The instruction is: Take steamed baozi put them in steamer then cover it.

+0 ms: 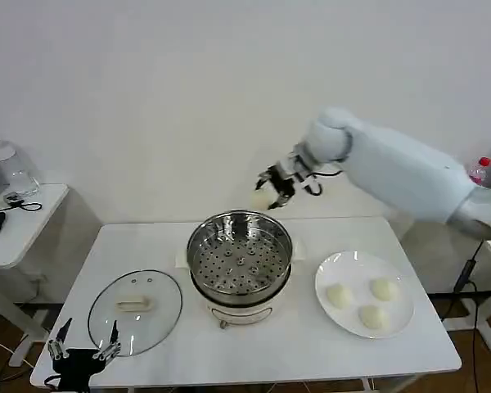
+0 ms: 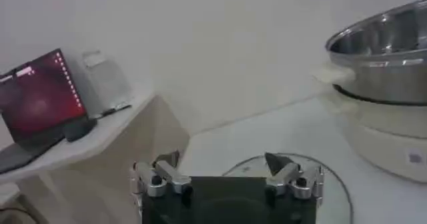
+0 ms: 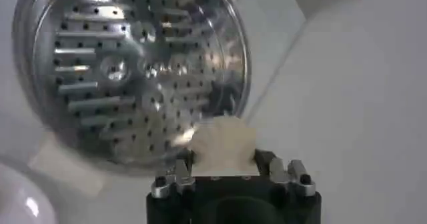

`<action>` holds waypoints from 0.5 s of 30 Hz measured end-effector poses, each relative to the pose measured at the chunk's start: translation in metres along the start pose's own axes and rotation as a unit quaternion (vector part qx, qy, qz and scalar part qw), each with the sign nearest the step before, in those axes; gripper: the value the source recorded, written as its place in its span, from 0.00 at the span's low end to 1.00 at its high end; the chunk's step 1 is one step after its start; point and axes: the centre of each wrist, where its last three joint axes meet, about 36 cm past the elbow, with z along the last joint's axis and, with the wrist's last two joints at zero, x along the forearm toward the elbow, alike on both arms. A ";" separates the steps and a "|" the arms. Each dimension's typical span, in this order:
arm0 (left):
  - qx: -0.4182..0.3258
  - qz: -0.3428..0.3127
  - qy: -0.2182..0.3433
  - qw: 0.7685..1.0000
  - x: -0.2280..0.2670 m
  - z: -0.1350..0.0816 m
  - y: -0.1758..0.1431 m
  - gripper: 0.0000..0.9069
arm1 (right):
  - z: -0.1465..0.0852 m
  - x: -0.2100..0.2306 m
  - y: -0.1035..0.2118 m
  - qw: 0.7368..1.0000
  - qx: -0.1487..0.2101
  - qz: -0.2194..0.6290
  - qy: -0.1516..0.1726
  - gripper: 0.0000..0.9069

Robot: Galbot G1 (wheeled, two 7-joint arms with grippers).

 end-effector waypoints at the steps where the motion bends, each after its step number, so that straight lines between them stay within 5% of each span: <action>1: 0.000 -0.001 0.000 1.000 0.000 0.000 0.000 1.00 | -0.004 -0.006 -0.002 1.000 0.011 -0.004 -0.001 0.70; 15: 0.000 -0.007 0.003 1.000 -0.001 0.003 0.003 1.00 | -0.016 -0.072 -0.001 0.991 0.126 -0.033 0.003 0.70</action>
